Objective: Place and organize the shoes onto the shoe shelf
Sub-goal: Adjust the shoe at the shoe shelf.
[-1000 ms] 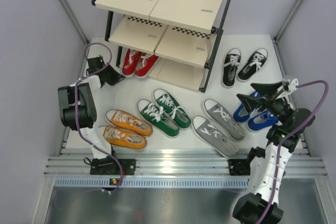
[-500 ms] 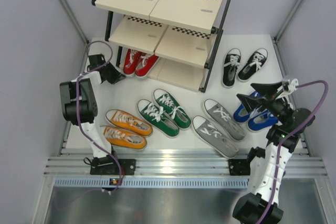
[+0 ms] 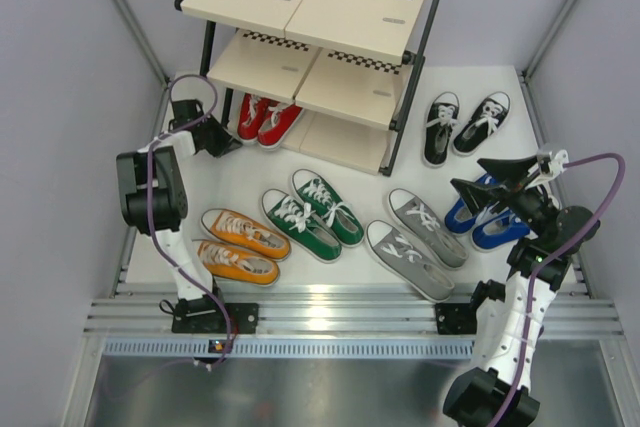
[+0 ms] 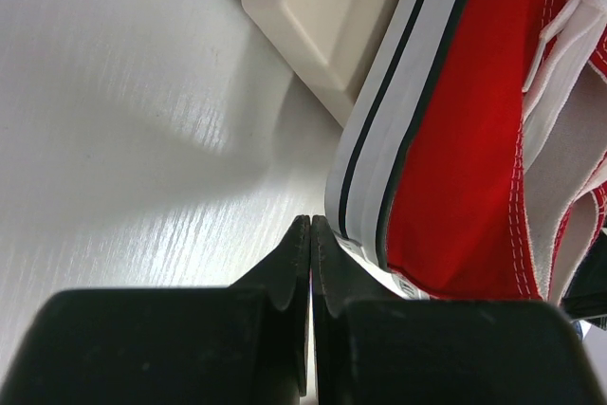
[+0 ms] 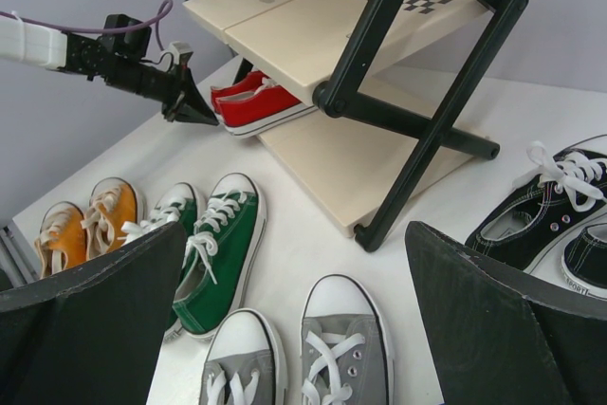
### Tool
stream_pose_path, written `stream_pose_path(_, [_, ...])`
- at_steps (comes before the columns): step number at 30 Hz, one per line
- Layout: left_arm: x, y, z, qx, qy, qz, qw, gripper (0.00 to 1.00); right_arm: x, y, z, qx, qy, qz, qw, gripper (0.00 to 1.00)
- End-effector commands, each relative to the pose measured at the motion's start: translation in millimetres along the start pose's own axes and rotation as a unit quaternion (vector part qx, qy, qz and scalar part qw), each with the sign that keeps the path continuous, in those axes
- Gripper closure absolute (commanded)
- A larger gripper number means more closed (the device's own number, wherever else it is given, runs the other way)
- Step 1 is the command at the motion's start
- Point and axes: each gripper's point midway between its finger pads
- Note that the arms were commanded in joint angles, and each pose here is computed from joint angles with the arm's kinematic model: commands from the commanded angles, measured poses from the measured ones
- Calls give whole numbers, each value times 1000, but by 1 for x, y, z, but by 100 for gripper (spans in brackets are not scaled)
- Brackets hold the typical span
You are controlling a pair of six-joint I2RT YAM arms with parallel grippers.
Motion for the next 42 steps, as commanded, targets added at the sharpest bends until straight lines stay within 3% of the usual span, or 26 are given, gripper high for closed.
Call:
stream_pose_path(1, [1, -22, 25, 24, -28, -34, 999, 100, -1, -1, 8, -33, -8, -4, 999, 1])
stream_pose_path(14, [6, -26, 24, 25, -19, -39, 999, 98, -1, -1, 8, -33, -8, -4, 999, 1])
stream_pose_path(18, [4, -23, 25, 26, -23, -29, 999, 91, -1, 0, 9, -34, -9, -4, 999, 1])
stream_pose_path(23, [-15, -20, 37, 12, -53, -11, 998, 66, -1, 1, 9, -38, -9, -3, 999, 1])
stream_pose_path(26, [-29, -22, 47, 9, -72, -12, 997, 58, -1, 2, 9, -40, -8, -2, 999, 1])
stream_pose_path(32, [-62, -23, 61, 8, -110, -7, 994, 48, -2, 3, 10, -43, -9, -1, 999, 0])
stream_pose_path(42, [-98, -36, 32, 32, -104, -50, 993, 41, -2, 5, 9, -46, -5, 5, 999, 1])
Point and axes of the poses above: each gripper's point midway between its finger pads, its own x axis out along the fingers, its own y axis along the line the jaws close on, z = x × y, and after that the axes turned 7 degrees about x, right-handed
